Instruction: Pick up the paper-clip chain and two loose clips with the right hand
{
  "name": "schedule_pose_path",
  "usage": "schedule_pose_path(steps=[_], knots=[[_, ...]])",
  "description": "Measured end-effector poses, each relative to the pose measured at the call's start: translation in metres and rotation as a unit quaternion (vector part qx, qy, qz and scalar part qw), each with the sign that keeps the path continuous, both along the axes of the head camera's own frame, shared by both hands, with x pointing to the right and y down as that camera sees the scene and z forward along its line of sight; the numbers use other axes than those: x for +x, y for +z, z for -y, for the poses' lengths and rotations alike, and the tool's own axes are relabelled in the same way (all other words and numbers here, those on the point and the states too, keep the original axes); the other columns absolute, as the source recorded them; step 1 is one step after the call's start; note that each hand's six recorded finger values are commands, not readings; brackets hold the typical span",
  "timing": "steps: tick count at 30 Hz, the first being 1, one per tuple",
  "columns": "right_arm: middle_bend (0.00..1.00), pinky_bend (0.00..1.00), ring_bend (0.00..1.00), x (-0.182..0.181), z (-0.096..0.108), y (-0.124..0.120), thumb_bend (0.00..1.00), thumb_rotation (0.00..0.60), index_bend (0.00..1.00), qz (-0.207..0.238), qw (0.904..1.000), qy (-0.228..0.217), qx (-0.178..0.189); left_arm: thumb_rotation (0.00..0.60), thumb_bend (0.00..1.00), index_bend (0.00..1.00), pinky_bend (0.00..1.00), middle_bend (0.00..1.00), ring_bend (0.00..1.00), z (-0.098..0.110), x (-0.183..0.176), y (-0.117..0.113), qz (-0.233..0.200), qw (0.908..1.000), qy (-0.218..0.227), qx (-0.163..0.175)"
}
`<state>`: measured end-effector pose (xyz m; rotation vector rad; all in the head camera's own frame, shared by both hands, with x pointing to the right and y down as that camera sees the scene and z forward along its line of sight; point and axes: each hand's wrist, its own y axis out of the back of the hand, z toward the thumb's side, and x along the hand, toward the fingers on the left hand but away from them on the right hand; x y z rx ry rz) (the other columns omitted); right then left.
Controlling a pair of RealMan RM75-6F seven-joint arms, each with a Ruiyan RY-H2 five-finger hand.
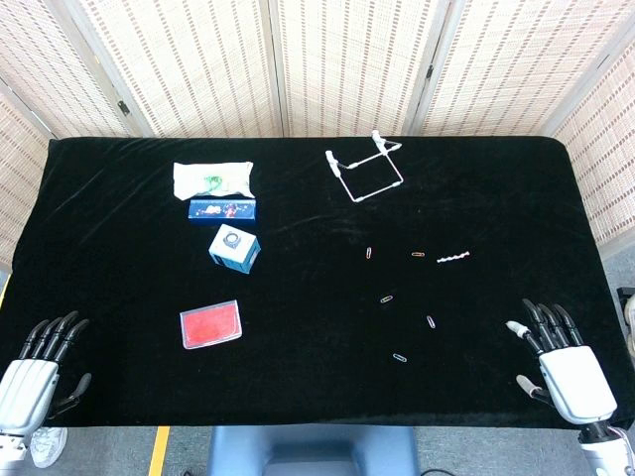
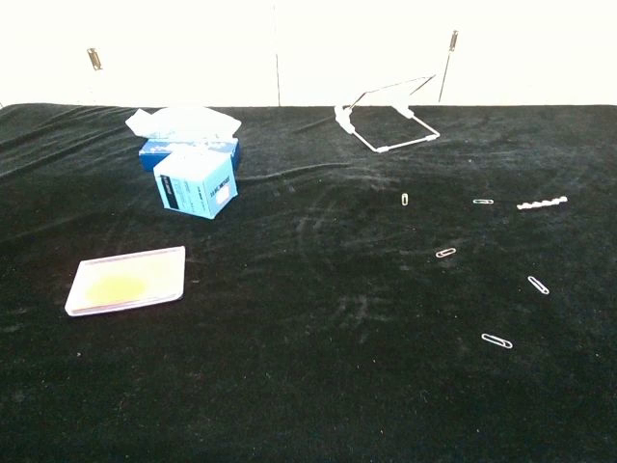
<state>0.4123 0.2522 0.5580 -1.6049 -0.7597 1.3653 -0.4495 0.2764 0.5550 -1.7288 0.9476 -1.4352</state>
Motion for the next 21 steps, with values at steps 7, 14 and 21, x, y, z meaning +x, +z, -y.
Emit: schedule_pose_path(steps=[7,14,21], knots=[[0.0,0.0,0.0,0.002,0.001,-0.002,0.16,0.6,0.22,0.002,1.0,0.004,0.001,0.6,0.45,0.0,0.0,0.0,0.0,0.0,0.0,0.001,0.002,1.0,0.0,-0.001],[0.0,0.0,0.0,0.003,0.01,0.005,0.16,0.6,0.22,0.008,0.9999,0.011,-0.009,0.6,0.45,0.0,0.0,0.0,0.0,0.001,0.0,0.005,0.005,1.0,0.0,-0.008],[0.0,0.0,0.0,-0.006,0.042,0.019,0.17,0.6,0.33,0.009,0.9997,-0.008,-0.02,0.6,0.45,0.0,0.0,0.0,0.0,0.002,0.0,0.003,0.0,1.0,-0.002,-0.003]])
